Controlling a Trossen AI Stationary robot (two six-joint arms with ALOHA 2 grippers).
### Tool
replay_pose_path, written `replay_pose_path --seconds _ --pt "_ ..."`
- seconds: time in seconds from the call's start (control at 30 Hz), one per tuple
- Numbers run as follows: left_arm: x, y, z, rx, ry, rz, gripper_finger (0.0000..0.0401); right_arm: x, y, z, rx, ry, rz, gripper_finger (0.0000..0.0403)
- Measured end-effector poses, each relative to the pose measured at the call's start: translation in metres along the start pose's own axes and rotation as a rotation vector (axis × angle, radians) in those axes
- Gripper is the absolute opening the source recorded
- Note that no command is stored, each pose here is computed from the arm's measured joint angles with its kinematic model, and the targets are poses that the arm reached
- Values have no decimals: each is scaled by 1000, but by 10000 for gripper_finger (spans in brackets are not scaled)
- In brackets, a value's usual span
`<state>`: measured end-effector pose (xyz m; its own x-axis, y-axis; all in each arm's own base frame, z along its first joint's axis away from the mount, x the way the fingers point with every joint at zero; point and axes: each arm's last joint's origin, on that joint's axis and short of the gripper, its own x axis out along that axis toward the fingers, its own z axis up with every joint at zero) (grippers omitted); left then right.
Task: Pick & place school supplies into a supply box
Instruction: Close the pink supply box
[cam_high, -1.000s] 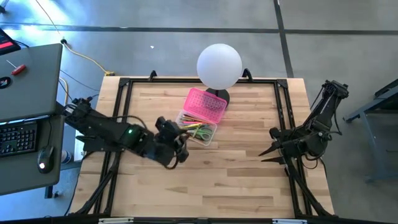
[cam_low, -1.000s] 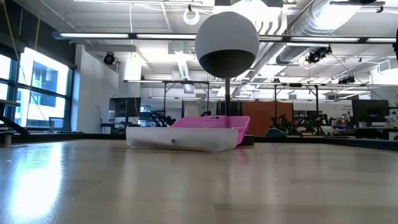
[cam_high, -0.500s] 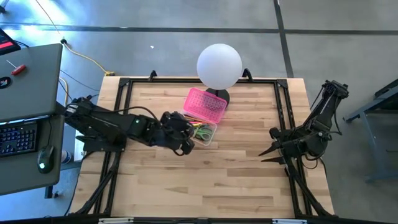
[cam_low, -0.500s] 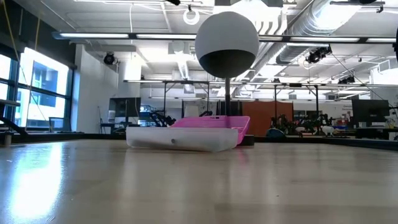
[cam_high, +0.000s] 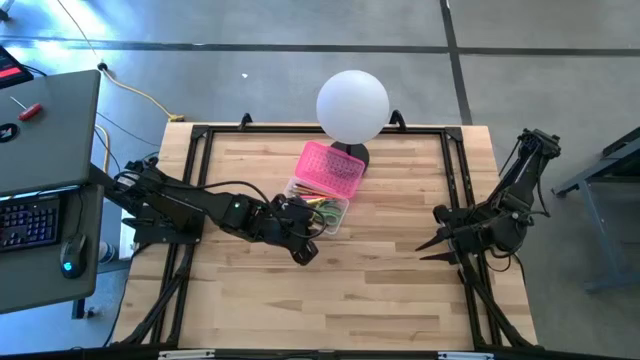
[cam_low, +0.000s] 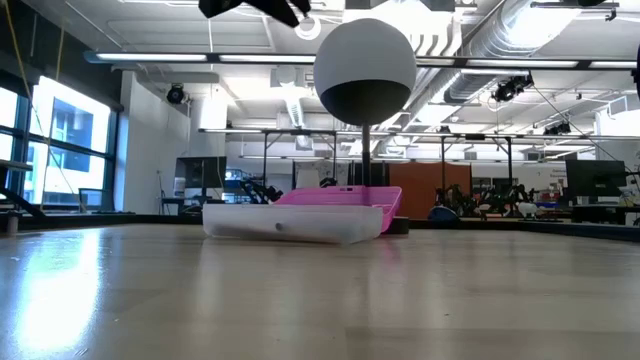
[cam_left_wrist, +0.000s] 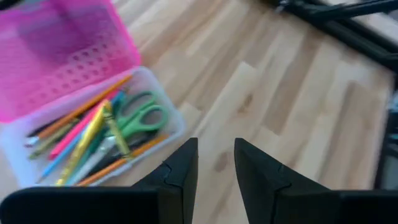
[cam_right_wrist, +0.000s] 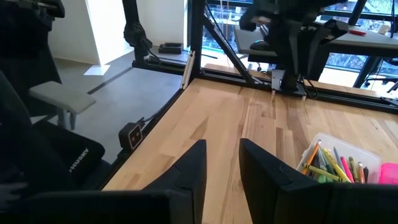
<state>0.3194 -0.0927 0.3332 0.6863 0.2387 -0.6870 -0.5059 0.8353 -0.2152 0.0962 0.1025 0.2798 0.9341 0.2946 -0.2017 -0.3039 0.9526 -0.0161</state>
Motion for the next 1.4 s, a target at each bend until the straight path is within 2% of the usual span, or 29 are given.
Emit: replay_pose_path --seconds 0.1,0.47,0.67,0.77,0.83,0.97,1.0,1.13,1.3,1.4 --pt "5 0 4 4 -44 13 136 0 0 0 0 0 0 74" --pt "7 2 4 8 -7 0 136 0 0 0 2 -3 0 74" --pt "7 3 5 8 -56 54 136 0 0 0 2 -3 0 74" --pt "7 6 6 18 -102 123 136 0 0 0 2 -3 0 74" --pt "10 7 4 67 -102 171 136 0 0 0 2 -3 0 74" --pt "10 13 1 288 -92 270 136 0 0 0 2 -3 0 74" --pt "9 14 1 313 -84 284 136 0 0 0 2 -3 0 74" --pt "9 15 -1 328 -59 281 136 0 0 0 2 -2 0 74" --pt "10 12 -4 376 22 187 136 0 0 0 2 -3 0 74" --pt "9 14 -5 394 16 226 136 0 0 0 2 -3 0 74"
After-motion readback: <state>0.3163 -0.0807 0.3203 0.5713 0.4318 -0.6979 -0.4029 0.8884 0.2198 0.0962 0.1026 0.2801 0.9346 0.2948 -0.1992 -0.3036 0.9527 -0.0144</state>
